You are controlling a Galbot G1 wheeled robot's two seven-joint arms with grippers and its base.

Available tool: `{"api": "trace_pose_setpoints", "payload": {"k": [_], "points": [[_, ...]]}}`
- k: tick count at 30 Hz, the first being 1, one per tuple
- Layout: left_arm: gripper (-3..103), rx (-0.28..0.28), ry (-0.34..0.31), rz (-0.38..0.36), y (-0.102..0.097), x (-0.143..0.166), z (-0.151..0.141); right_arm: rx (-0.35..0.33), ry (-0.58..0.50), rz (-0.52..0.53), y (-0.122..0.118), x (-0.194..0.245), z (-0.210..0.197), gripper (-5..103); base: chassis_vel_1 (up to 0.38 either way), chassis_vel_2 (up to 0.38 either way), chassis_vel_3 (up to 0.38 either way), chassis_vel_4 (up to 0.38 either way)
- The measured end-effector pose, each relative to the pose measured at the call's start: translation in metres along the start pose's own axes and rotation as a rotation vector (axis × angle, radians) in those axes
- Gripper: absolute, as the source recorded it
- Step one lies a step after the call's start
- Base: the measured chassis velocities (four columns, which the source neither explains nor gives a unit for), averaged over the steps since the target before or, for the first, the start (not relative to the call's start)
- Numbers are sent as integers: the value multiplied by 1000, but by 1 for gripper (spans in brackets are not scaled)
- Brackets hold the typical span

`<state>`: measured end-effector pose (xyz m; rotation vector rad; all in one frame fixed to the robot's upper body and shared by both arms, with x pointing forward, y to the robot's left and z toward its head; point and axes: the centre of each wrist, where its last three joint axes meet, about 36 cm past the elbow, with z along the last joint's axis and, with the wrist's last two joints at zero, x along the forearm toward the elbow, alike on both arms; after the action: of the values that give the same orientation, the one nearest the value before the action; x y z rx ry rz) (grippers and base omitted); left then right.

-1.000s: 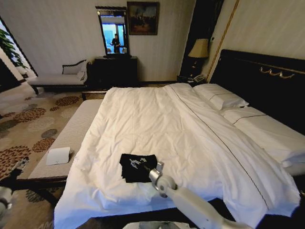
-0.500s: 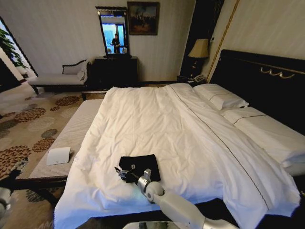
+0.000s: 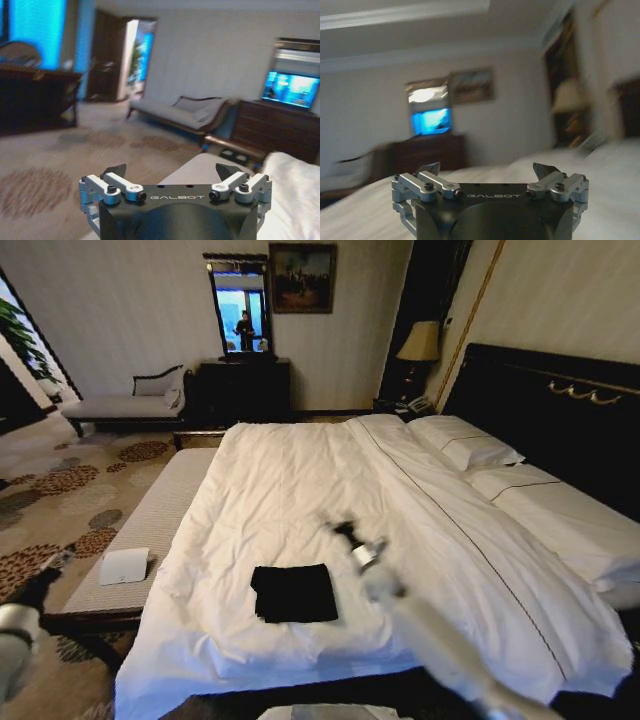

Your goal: Fold the clothes on the bed.

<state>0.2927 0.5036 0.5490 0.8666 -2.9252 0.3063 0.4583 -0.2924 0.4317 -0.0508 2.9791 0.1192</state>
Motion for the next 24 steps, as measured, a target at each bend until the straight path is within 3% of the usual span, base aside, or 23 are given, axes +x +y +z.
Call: {"api": "trace_pose_setpoints", "payload": {"k": [2, 4, 5, 7, 8, 10, 12, 13, 16, 24], "points": [[100, 0, 0, 0, 0, 0, 0, 0, 0, 0, 0, 0, 0, 100, 0, 0, 0, 0], [100, -86, -9, 160, -25, 49, 43, 64, 15, 94, -20, 62, -14, 100, 0, 0, 0, 0], [100, -86, -9, 160, -25, 49, 43, 64, 15, 94, -20, 62, -14, 100, 0, 0, 0, 0], [100, -127, 10, 232, -37, 78, 73, 67, 38, 127, -16, 92, -16, 100, 0, 0, 0, 0], [100, -151, 31, 315, -53, 115, 104, 58, 55, 175, -5, 128, -17, 100, 0, 0, 0, 0], [100, -148, 32, 352, -62, 131, 115, 52, 56, 199, 2, 142, -15, 100, 0, 0, 0, 0], [100, -118, 3, 447, -83, 166, 134, 57, 44, 248, 17, 172, -14, 100, 0, 0, 0, 0], [100, -118, 3, 447, -83, 166, 134, 57, 44, 248, 17, 172, -14, 100, 0, 0, 0, 0], [100, -72, -53, 538, -110, 193, 136, 115, 9, 233, 28, 199, -20, 100, 0, 0, 0, 0], [100, -56, -60, 552, -114, 196, 133, 139, -7, 213, 29, 202, -22, 100, 0, 0, 0, 0]]}}
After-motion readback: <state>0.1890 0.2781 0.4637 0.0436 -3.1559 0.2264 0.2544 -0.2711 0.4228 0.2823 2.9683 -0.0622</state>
